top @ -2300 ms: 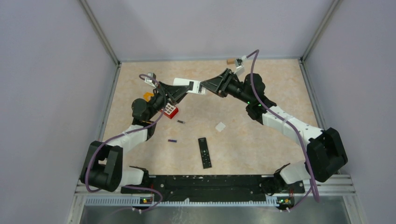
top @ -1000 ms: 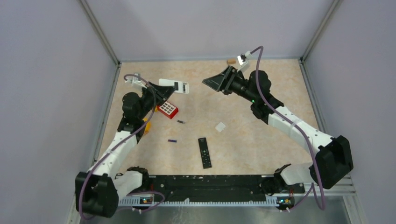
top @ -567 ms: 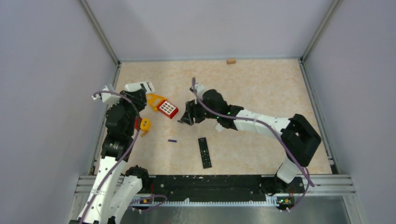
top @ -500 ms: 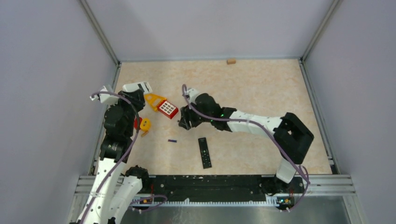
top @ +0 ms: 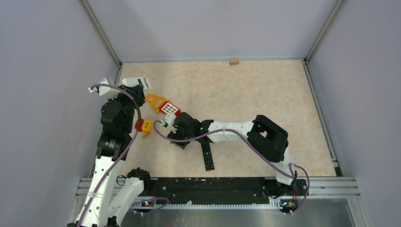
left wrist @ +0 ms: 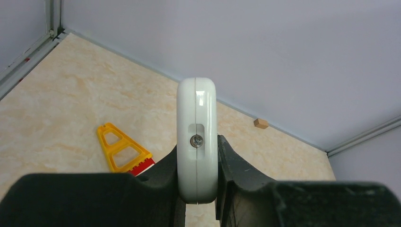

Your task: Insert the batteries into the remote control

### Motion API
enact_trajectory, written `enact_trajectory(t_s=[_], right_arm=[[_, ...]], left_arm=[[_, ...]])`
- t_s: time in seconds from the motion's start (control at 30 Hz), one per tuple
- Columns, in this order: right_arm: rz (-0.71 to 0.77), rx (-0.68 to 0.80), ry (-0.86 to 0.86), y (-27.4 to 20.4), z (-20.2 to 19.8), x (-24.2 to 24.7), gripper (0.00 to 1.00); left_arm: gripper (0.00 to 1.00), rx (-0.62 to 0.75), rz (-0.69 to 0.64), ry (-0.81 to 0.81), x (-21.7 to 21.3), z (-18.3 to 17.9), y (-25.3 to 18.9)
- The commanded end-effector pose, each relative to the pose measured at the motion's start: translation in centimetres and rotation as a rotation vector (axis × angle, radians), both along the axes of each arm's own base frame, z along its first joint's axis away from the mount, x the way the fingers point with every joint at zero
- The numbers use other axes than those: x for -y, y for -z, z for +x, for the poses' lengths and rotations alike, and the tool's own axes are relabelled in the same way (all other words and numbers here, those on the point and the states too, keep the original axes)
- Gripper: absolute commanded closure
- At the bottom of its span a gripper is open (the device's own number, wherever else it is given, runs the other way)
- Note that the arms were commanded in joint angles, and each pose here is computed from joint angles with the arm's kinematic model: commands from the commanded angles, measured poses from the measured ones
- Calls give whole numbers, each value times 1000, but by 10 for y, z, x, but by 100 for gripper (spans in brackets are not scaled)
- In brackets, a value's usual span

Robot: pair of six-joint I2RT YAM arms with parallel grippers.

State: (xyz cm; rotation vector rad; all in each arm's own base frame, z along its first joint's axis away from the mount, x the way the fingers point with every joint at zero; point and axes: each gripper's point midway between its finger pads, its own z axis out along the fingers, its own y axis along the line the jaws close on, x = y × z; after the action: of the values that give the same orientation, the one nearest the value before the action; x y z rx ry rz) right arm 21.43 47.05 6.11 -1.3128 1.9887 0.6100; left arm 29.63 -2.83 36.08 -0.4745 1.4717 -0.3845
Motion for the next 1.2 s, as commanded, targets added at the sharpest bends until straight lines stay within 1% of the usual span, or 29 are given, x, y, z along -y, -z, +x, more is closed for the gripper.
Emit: enact_trajectory(t_s=[0.0, 0.07, 0.23, 0.37, 0.47, 0.67, 0.73, 0.87, 0.9, 1.03, 1.17], right_arm=[[-60, 87, -72, 3, 2, -18, 44], [-66, 81, -70, 5, 2, -20, 47], [-21, 64, -103, 6, -5, -25, 49], [-45, 56, -87, 18, -3, -26, 53], [-65, 42, -63, 26, 0, -28, 59], [-81, 21, -47, 37, 0, -28, 63], [-93, 25, -38, 40, 1, -26, 68], [-112, 61, 14, 38, 11, -19, 93], [-107, 70, 33, 35, 13, -18, 97], [-58, 105, 108, 10, 22, -13, 100], [63, 68, 217, -28, 34, -4, 100]], left_arm=[[100, 57, 10, 45, 7, 0, -25], [100, 58, 14, 59, 10, 0, -26], [100, 57, 17, 75, 13, 1, -24], [100, 54, 13, 79, 14, 1, -22], [100, 54, 13, 81, 14, 1, -21], [100, 59, 18, 76, 12, -1, -22], [100, 59, 18, 75, 12, -1, -22], [100, 59, 20, 78, 13, -1, -22], [100, 59, 20, 80, 13, -1, -22], [100, 58, 20, 95, 16, -1, -20], [100, 72, 8, 135, 23, -1, -19]])
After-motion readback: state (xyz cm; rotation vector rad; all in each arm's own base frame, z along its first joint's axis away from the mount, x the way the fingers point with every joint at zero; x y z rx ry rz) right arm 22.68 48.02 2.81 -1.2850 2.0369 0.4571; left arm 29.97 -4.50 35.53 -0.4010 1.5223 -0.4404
